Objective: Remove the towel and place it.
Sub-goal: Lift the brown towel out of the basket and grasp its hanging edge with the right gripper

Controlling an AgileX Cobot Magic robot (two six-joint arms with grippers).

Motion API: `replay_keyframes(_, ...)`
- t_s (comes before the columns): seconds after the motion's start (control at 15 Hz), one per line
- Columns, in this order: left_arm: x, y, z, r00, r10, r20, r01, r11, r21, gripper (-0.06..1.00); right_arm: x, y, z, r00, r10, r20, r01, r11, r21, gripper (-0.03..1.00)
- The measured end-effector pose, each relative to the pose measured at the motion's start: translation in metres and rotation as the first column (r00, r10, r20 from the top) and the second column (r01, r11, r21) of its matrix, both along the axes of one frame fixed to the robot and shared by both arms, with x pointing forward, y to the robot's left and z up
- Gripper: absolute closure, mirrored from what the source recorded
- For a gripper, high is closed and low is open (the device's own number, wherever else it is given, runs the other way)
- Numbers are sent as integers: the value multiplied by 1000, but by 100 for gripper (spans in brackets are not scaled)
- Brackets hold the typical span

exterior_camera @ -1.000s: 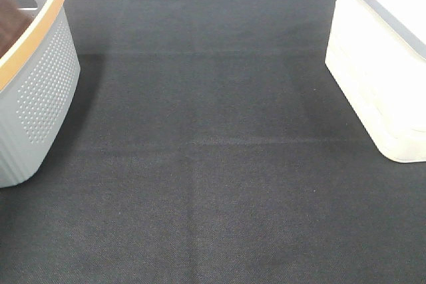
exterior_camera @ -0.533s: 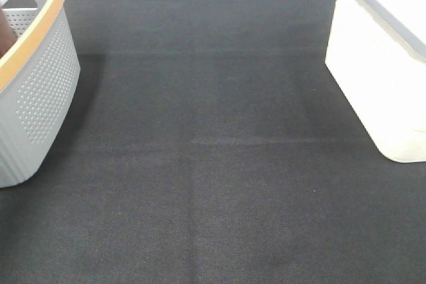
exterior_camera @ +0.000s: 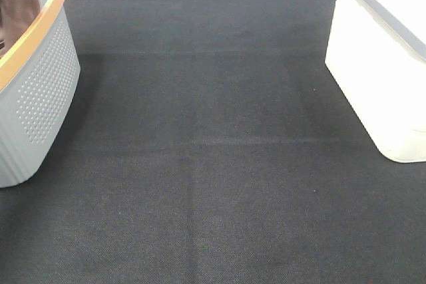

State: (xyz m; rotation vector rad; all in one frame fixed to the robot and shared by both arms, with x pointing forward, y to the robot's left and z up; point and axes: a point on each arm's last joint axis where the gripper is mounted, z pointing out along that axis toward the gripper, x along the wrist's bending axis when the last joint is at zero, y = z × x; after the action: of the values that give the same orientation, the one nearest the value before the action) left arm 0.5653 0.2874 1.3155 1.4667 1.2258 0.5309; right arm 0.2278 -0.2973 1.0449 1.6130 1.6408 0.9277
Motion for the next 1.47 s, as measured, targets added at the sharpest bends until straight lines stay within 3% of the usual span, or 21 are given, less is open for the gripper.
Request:
replay_keyframes(0.2, -6, -15, 11, 979, -175, 105, 183, 980, -73, 94, 0, 0, 0, 1000, 0, 0, 0, 1000, 0, 13)
replay_keyframes(0.47, -12, -23, 19, 949, -265, 173, 288, 950, -123, 94, 0, 0, 0, 1000, 0, 0, 0, 1000, 0, 14)
replay_keyframes(0.73, -16, -40, 17, 924, -347, 163, 365, 926, -97, 94, 0, 0, 0, 1000, 0, 0, 0, 1000, 0, 14)
replay_keyframes(0.87, -20, -58, 16, 897, -408, 170, 425, 902, -75, 94, 0, 0, 0, 1000, 0, 0, 0, 1000, 0, 14)
replay_keyframes(1.13, -8, -100, 0, 857, -499, 129, 511, 855, -89, 94, 4, 4, 2, 1000, 26, -18, -25, 999, 41, 14)
replay_keyframes(1.33, 9, -125, -18, 856, -509, 85, 516, 850, -109, 94, 23, 17, 14, 991, 132, 5, -131, 982, 135, 19)
replay_keyframes(1.4, 15, -137, -24, 860, -505, 69, 510, 851, -127, 94, 35, 26, 20, 975, 219, 41, -223, 960, 169, 22)
replay_keyframes(1.47, 15, -137, -24, 860, -505, 69, 510, 851, -127, 94, 35, 26, 20, 975, 219, 41, -223, 960, 169, 22)
